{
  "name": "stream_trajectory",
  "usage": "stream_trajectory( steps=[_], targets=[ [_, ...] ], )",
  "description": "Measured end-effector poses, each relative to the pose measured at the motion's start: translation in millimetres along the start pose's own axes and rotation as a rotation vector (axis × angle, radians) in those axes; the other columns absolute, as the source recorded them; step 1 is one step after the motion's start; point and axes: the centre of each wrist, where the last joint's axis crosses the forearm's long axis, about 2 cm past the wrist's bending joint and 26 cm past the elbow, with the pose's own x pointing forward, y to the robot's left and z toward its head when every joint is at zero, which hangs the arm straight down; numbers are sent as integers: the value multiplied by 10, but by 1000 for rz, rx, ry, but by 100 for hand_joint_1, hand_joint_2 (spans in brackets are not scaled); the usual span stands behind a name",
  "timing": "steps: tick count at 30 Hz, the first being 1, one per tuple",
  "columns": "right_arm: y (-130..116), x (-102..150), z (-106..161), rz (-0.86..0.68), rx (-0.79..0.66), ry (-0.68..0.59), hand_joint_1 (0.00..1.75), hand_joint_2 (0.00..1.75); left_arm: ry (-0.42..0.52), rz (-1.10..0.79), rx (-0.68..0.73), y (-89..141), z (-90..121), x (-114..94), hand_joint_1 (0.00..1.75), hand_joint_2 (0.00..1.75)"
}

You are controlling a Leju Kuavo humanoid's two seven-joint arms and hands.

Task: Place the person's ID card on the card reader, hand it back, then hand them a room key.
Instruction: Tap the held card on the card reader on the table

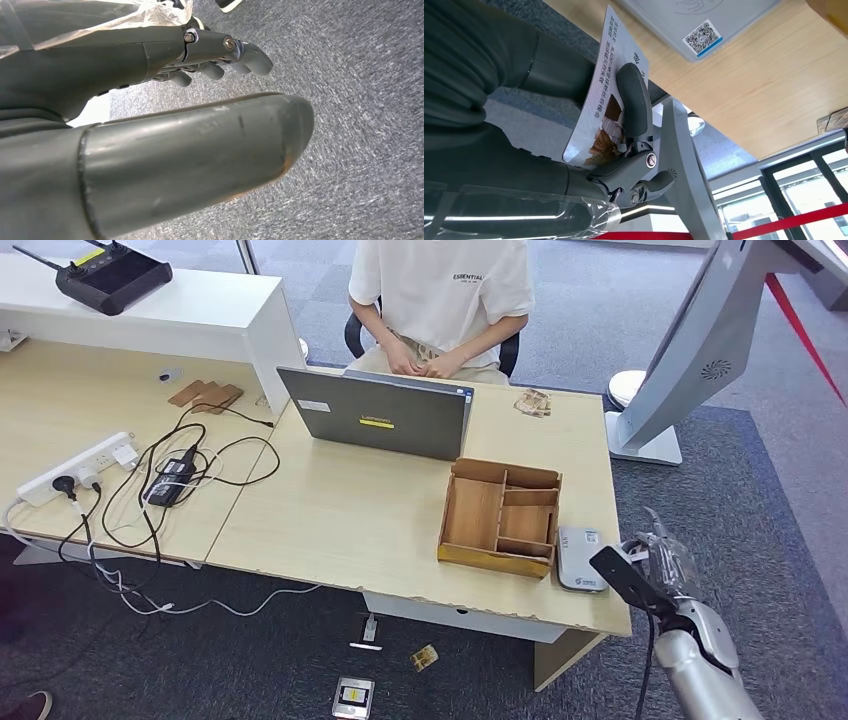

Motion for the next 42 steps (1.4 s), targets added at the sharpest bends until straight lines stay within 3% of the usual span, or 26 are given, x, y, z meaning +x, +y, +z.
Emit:
stream_trajectory(
  steps=[28, 42],
  targets=[
    [67, 152, 54, -24, 58, -45, 175, 175, -22, -24, 0, 23, -8, 33, 0, 0],
    [97, 42, 77, 9, 125, 10, 175, 175, -16, -22, 0, 20, -7, 29, 0, 0]
  ],
)
